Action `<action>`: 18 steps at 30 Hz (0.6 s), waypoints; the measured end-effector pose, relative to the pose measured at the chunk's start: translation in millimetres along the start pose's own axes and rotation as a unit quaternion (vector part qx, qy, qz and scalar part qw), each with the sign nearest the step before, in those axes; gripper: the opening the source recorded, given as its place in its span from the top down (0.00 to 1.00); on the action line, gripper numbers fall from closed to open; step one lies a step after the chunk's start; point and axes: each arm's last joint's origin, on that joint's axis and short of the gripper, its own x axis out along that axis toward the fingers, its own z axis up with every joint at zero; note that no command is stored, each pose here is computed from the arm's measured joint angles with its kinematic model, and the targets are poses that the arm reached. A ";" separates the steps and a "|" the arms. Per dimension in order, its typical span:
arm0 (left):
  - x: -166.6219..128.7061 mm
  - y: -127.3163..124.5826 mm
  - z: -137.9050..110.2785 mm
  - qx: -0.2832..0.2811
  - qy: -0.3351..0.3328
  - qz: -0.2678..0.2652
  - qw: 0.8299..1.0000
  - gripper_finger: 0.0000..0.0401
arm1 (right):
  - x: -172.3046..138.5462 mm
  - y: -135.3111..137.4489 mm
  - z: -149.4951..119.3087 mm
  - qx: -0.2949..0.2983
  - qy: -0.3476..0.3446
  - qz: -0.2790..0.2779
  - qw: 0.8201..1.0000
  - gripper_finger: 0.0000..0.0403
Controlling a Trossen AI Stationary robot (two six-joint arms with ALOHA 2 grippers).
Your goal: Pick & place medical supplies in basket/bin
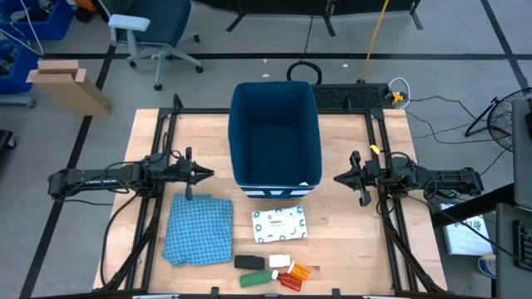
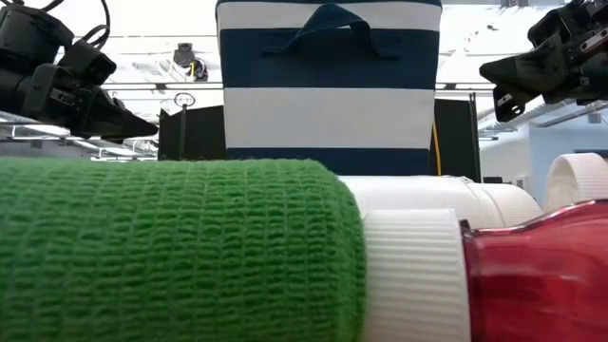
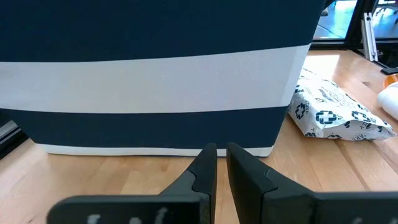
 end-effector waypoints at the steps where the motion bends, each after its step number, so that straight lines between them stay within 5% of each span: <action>1: 0.0 0.0 0.0 0.000 0.000 0.000 1.000 0.90 | 0.0 0.0 0.1 0.000 0.000 0.000 1.000 1.00; 9: 0.0 0.5 2.7 0.029 -0.013 0.007 0.999 0.90 | 0.0 0.2 1.6 -0.001 -0.008 0.001 1.000 1.00; 18: 0.0 0.4 3.0 -0.048 -0.016 0.004 0.999 0.90 | 0.0 0.2 1.2 -0.001 -0.006 0.001 1.000 1.00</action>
